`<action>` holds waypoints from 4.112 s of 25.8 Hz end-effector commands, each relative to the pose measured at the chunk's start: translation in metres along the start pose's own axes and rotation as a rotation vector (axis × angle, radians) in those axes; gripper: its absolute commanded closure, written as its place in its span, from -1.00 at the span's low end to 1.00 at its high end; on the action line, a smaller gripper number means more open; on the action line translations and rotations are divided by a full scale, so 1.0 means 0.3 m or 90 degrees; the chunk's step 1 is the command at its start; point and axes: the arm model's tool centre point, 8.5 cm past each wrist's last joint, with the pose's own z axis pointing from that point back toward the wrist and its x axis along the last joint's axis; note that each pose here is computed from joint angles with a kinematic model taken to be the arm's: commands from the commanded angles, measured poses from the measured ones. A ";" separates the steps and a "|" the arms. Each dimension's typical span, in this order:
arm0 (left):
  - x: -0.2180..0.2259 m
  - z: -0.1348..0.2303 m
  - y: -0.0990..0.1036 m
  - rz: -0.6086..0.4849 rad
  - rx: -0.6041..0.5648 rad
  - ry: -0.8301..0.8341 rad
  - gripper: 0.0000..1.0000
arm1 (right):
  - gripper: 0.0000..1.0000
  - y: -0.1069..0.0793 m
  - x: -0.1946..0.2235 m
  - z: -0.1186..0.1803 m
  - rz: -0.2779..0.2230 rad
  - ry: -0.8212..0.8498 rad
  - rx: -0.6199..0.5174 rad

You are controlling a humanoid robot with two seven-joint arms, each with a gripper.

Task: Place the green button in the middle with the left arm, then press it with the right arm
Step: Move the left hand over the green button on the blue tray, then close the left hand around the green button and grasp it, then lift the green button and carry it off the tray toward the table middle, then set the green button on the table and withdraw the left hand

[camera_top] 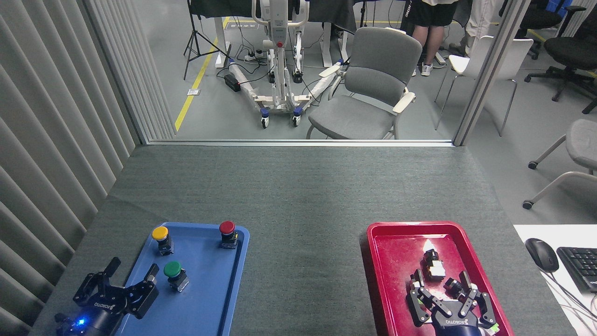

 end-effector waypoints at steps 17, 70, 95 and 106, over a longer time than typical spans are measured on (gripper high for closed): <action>0.104 -0.003 -0.087 0.009 -0.055 -0.068 -1.00 | -1.00 0.002 -0.002 0.002 0.001 -0.004 0.002; 0.730 -0.421 -0.078 -0.016 -0.039 -0.405 1.00 | -1.00 0.003 -0.003 0.001 0.001 -0.002 0.005; 0.897 -0.377 -0.240 -0.001 -0.124 -0.407 -1.00 | -1.00 -0.001 -0.008 0.000 -0.021 0.004 0.002; 0.611 -0.293 -0.044 -0.003 -0.030 -0.344 -1.00 | -1.00 -0.006 -0.022 -0.006 -0.011 -0.003 0.004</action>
